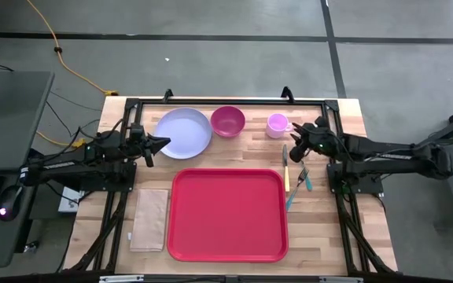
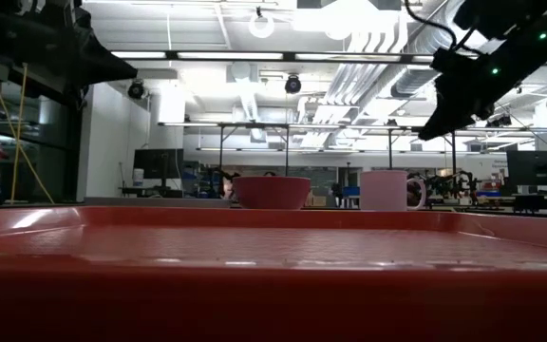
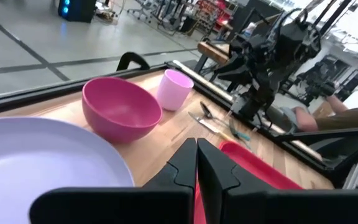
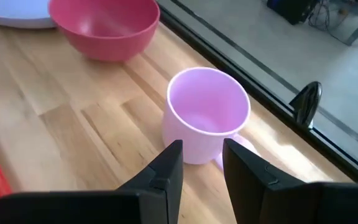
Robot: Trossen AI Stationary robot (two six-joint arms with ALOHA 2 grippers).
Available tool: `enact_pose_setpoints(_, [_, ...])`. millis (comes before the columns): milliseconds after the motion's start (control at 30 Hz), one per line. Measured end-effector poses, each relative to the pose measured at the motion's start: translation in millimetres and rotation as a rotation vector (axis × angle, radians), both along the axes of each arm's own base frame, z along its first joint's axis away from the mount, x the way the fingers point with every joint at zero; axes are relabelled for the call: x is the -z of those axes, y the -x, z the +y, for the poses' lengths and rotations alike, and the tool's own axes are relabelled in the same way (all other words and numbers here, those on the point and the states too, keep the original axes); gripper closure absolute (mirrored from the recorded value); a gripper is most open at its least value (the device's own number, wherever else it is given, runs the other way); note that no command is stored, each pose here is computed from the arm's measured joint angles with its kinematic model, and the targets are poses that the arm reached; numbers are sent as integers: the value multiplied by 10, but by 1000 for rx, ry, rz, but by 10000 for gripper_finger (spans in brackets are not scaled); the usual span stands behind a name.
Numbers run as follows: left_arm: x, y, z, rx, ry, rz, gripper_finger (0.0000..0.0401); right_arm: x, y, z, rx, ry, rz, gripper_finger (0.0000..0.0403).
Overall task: Set up tray
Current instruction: Put the pink mug on the red serving tray
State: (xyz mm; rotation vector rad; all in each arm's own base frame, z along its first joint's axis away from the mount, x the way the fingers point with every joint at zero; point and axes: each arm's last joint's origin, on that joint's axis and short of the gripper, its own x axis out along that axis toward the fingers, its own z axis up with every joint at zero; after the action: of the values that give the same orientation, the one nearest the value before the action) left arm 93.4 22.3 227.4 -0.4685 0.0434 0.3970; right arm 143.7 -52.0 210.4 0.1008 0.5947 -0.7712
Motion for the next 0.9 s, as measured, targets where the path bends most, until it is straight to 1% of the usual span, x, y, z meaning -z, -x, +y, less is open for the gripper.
enact_pose_setpoints(200, [38, 6, -1, -2, 17, 36, 357, 9, -51, -94, -31, 4, 5, 311])
enact_pose_setpoints(300, [64, 12, 1, -15, 32, 58, 357, -5, -49, -147, -12, -8, -28, 311])
enact_pose_setpoints(400, [92, 19, 4, -30, 42, 85, 357, -12, -27, -204, 27, -69, -88, 311])
enact_pose_setpoints(500, [97, 21, 5, -36, 42, 90, 357, -7, -6, -257, 31, -144, -135, 311])
enact_pose_setpoints(633, [103, 23, 6, -40, 39, 98, 357, -13, 27, -320, 56, -196, -169, 311])
enact_pose_setpoints(767, [125, 29, 5, -44, 61, 114, 357, -141, 21, -398, 95, -197, -178, 311])
enact_pose_setpoints(900, [126, 29, 5, -44, 64, 114, 357, -306, -53, -513, 124, -214, -148, 311])
